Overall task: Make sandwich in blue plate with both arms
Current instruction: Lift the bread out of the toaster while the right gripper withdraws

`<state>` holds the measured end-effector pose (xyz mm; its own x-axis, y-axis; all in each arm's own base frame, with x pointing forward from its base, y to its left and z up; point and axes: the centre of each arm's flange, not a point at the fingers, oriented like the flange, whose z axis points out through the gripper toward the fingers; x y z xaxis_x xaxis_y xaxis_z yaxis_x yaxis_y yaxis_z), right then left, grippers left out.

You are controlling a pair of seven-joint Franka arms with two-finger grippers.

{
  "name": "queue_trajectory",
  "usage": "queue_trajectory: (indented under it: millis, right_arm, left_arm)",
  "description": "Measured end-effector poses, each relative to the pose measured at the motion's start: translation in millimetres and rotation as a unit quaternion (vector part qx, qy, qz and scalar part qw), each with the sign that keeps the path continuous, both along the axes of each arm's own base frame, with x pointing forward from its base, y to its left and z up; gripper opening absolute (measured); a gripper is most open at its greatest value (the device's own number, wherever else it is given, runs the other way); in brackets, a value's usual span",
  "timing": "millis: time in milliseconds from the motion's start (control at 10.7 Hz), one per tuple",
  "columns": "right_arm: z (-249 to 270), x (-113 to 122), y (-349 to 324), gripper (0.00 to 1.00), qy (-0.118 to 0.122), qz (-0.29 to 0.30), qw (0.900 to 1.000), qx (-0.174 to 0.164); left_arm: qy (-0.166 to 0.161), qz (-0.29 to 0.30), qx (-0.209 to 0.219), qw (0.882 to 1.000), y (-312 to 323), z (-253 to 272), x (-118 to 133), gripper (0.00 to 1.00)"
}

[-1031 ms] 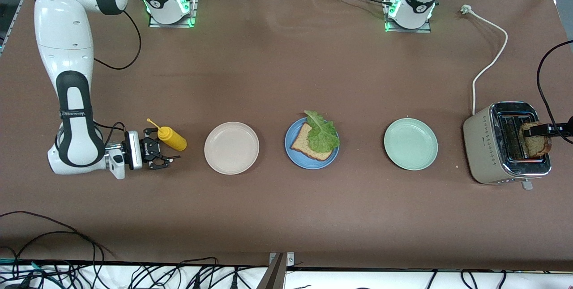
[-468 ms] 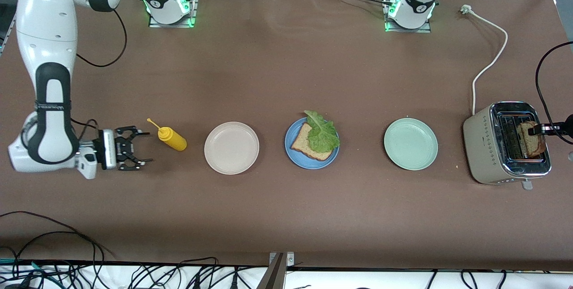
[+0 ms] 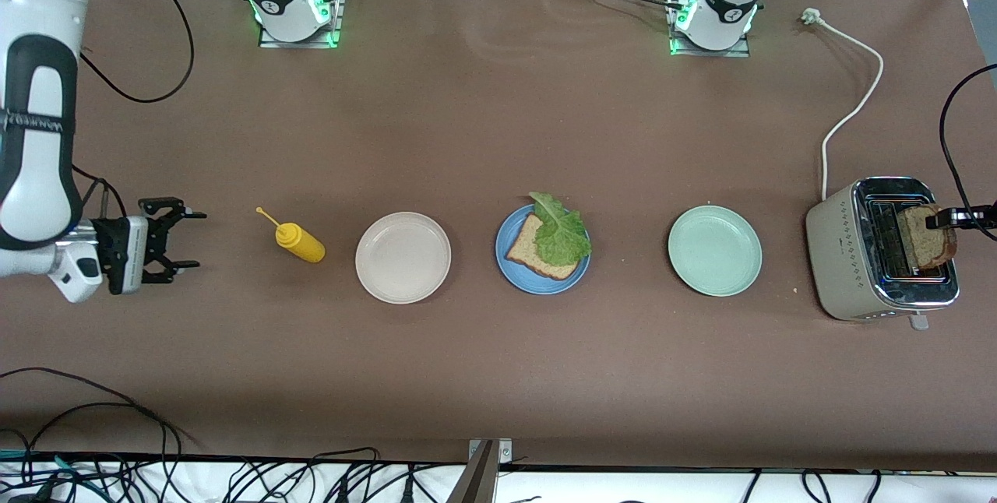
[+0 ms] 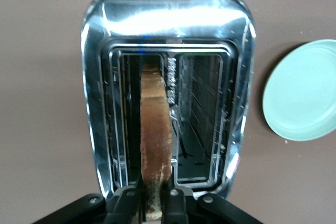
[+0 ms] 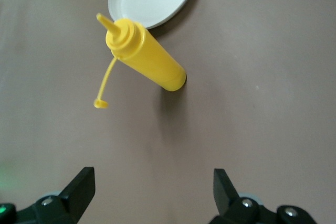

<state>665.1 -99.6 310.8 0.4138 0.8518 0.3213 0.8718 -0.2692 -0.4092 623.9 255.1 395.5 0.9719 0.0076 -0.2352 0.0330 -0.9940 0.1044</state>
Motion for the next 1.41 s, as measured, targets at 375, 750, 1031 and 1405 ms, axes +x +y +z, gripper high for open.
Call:
queue_trajectory:
  millis: [375, 750, 1031, 1405]
  right_arm:
    - [72, -24, 42, 1.00, 0.041, -0.144, 0.983, -0.103]
    - [126, -53, 86, 1.00, 0.051, -0.283, 0.944, -0.164]
    - [170, -69, 141, 1.00, 0.037, -0.362, 0.906, -0.219]
    - [230, -92, 177, 1.00, -0.018, -0.400, 0.884, -0.242]
  left_arm:
    - [-0.007, -0.016, 0.018, 1.000, -17, 71, -12, 0.09]
    - [-0.008, -0.078, 0.033, 0.996, -96, 170, -12, 0.09]
    - [0.000, -0.147, 0.033, 0.989, -185, 184, -3, 0.09]
    - [0.024, -0.235, 0.004, 0.972, -289, 175, -7, 0.09]
